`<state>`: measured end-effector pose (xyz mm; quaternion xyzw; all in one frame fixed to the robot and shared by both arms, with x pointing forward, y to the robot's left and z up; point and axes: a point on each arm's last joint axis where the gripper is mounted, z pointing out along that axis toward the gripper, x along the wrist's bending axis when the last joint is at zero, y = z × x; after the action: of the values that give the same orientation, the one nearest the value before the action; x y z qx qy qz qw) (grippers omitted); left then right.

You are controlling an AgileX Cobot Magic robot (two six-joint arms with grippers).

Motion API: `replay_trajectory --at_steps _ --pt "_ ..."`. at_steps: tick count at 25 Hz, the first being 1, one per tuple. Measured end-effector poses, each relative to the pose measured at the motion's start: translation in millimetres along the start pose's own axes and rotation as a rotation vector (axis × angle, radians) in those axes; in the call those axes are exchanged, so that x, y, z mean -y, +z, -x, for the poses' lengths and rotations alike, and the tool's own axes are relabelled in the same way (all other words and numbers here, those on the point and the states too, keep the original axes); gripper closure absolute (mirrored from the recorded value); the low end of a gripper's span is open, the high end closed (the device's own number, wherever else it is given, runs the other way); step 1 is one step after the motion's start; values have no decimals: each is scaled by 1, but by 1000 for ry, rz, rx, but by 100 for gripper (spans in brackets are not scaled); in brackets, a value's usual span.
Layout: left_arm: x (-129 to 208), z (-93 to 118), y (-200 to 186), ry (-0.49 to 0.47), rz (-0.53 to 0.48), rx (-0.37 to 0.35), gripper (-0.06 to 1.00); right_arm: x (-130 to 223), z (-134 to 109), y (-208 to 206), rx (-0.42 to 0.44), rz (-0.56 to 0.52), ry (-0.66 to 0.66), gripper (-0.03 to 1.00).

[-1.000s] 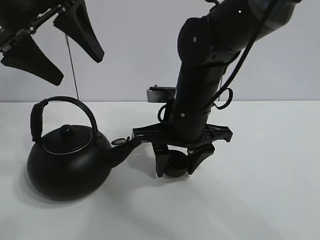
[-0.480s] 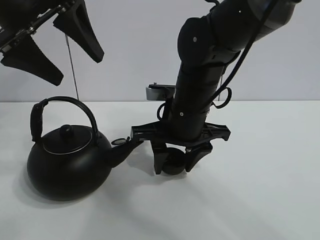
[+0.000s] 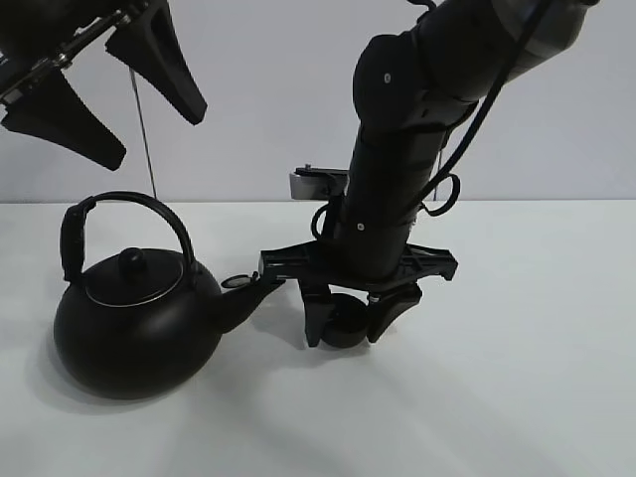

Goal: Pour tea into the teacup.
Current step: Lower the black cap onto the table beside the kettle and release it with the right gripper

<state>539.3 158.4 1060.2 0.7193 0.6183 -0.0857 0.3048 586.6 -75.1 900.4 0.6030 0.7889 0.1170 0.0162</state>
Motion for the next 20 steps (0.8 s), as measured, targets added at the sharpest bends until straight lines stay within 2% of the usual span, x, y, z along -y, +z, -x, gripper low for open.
replay_trajectory --at_steps 9,20 --pt "0 0 0 0 0 0 40 2 -7 0 -50 -11 -61 58" --pt "0 0 0 0 0 0 40 3 -7 7 -47 -26 -76 58"
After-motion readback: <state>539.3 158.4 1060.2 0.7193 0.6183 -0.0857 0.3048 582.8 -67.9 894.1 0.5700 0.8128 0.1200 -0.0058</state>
